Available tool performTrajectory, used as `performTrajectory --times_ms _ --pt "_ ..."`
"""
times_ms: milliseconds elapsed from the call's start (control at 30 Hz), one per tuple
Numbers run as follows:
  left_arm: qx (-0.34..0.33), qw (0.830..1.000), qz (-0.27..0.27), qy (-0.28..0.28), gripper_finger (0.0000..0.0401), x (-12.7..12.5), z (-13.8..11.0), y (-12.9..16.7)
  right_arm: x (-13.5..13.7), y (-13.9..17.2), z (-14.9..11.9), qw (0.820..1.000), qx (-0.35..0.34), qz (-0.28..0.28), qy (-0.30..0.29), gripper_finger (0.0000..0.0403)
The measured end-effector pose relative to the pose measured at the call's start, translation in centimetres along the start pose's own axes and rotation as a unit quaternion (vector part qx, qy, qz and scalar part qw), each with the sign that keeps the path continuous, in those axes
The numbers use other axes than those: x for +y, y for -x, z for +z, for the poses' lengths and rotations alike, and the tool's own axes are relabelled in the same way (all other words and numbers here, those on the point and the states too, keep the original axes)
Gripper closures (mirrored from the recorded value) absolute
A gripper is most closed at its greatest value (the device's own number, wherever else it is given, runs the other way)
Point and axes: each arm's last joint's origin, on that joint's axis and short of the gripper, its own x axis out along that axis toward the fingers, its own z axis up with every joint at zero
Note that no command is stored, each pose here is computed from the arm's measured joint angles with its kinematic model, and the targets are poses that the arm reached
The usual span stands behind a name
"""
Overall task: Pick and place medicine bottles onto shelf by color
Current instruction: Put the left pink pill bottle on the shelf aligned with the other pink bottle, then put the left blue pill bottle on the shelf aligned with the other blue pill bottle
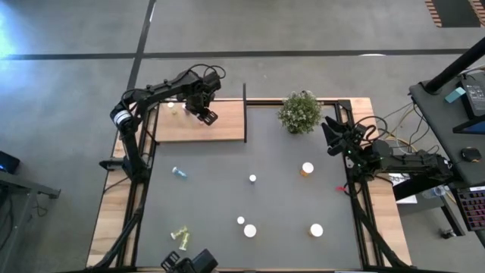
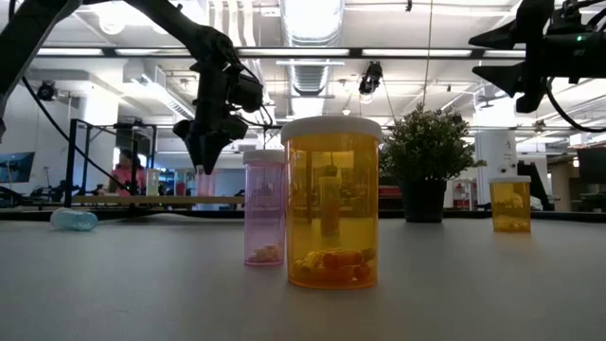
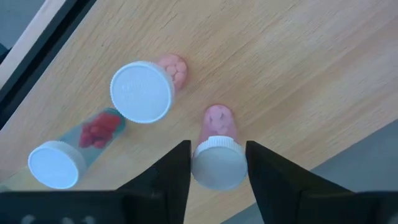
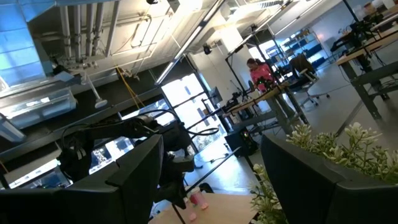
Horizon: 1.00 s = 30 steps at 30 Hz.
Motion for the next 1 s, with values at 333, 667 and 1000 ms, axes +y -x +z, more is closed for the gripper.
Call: performTrajectory --times_ms 333,667,1000 --pt "-0.01 1.0 -0.002 0.0 0.0216 0.0 0.2 0.4 0.0 0.0 0.0 1.0 0.0 0.0 0.0 0.0142" --pt "-0.058 0.998 -0.009 0.001 0.0199 0.5 -1.3 4.0 0.0 0.0 0.0 1.0 0.0 0.0 0.0 0.0142" --pt "-0.106 0.983 -0.041 0.144 0.0199 -0.4 -7.4 9.9 0.0 0.0 0.0 1.0 0.0 0.0 0.0 0.0142"
